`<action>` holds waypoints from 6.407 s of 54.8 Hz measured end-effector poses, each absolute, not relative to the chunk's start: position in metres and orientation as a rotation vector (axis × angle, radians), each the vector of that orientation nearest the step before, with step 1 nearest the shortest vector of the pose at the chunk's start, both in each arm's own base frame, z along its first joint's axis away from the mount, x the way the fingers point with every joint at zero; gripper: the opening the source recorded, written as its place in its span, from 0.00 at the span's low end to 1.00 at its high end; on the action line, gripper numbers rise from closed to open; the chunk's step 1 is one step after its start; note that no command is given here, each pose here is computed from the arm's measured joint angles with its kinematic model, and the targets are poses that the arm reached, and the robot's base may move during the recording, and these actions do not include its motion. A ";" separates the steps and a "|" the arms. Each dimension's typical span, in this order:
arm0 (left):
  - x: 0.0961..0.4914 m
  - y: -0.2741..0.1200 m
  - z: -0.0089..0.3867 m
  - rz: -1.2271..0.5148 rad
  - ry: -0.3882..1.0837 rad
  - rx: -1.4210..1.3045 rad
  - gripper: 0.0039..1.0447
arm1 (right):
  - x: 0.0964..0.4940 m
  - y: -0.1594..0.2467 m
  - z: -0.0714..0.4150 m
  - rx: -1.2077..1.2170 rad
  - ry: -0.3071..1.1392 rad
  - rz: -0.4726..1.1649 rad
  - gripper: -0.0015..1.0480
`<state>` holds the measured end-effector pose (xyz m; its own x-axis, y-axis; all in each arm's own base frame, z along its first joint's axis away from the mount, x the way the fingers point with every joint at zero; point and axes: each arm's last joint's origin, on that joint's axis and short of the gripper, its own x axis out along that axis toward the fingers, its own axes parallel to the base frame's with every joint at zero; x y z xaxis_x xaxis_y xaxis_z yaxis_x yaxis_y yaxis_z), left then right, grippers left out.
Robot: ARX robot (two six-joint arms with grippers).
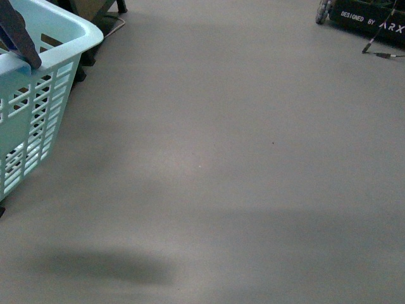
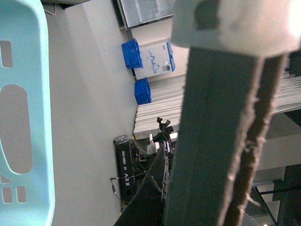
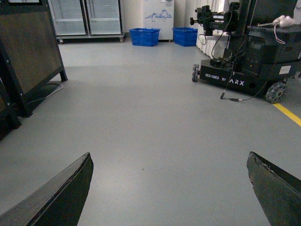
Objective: Pick mango and avocado into basket
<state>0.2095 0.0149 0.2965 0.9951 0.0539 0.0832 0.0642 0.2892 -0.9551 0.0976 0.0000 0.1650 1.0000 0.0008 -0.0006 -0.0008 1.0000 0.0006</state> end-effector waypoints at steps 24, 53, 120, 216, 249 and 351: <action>0.209 0.015 0.297 -0.007 -0.107 -1.277 0.07 | 0.098 0.000 0.165 0.001 0.001 0.001 0.93; 0.209 0.015 0.296 -0.007 -0.106 -1.278 0.07 | 0.098 0.000 0.165 0.001 0.001 0.001 0.93; 0.210 0.015 0.296 -0.006 -0.104 -1.278 0.07 | 0.098 0.000 0.165 0.001 0.001 0.001 0.93; 0.209 0.015 0.296 -0.008 -0.105 -1.275 0.07 | 0.098 0.000 0.165 0.001 0.001 0.001 0.93; 0.209 0.015 0.295 -0.008 -0.101 -1.275 0.07 | 0.098 0.000 0.165 0.001 0.001 0.002 0.93; 0.209 0.015 0.294 -0.007 -0.097 -1.277 0.07 | 0.098 0.000 0.165 0.000 0.001 0.001 0.93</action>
